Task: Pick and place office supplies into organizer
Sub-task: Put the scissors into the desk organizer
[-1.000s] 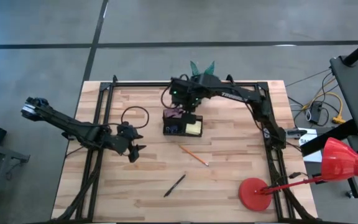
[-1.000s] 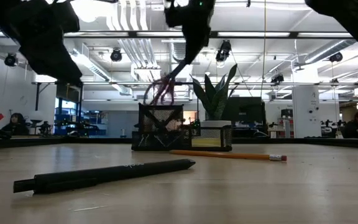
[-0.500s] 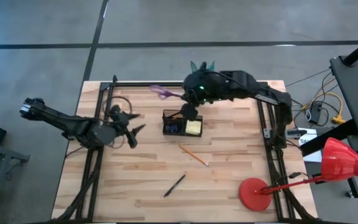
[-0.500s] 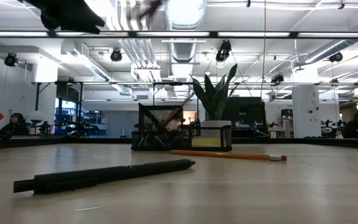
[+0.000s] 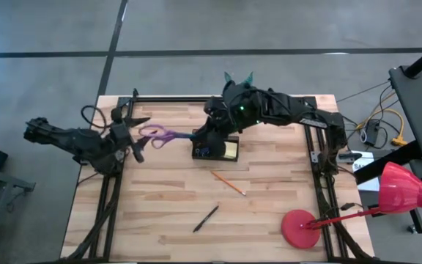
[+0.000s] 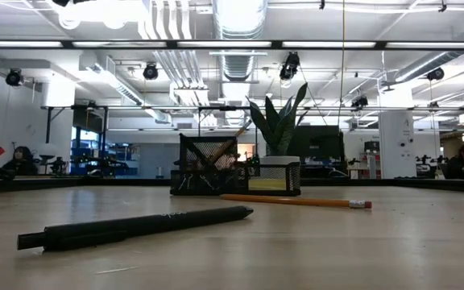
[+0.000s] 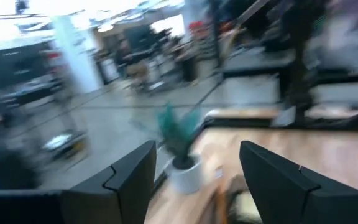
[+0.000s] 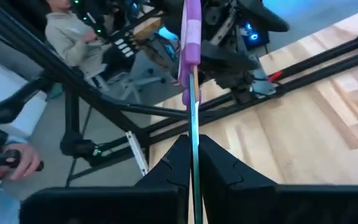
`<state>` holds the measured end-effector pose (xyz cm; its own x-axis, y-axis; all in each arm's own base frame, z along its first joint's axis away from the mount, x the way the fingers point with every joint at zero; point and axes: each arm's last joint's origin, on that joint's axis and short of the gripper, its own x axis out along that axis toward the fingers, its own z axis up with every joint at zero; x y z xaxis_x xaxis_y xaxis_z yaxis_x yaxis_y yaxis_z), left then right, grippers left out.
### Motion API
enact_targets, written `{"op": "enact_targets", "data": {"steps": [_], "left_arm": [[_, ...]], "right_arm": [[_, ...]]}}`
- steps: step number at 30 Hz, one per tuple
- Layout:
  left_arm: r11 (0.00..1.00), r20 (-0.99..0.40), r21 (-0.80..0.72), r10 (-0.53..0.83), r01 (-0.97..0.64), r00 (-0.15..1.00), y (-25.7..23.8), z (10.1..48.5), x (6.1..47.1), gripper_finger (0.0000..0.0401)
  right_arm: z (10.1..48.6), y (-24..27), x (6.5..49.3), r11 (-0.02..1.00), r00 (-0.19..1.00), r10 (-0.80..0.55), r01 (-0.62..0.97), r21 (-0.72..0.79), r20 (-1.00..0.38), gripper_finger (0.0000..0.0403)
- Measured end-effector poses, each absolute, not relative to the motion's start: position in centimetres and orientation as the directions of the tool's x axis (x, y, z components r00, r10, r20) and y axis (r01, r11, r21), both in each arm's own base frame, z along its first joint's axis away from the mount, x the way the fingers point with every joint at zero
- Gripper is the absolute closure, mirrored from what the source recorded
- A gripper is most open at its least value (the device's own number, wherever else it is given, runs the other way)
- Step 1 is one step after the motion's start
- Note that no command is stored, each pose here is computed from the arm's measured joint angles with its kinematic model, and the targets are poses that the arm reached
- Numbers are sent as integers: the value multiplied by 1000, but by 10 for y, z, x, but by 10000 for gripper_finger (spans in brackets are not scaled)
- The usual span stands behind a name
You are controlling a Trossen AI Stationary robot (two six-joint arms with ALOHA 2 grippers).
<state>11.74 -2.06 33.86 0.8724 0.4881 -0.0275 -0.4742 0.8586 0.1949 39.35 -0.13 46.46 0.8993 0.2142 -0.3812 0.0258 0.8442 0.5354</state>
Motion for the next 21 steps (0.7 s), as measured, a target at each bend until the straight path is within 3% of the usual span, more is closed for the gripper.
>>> {"op": "enact_targets", "data": {"steps": [5, 15, 21], "left_arm": [[936, 110, 42, 344, -350, 933, -17, 356, 99, 183], [927, 316, -326, 291, -184, 903, 3, 371, 42, 183], [925, 272, -352, 248, -144, 930, -1, 364, 49, 183]], "right_arm": [[462, -8, 396, 898, 910, 167, 18, 439, -380, 394], [464, -10, 403, 965, 946, 70, 16, 262, -315, 394], [452, -9, 418, 969, 963, 75, -9, 248, -259, 394]]}}
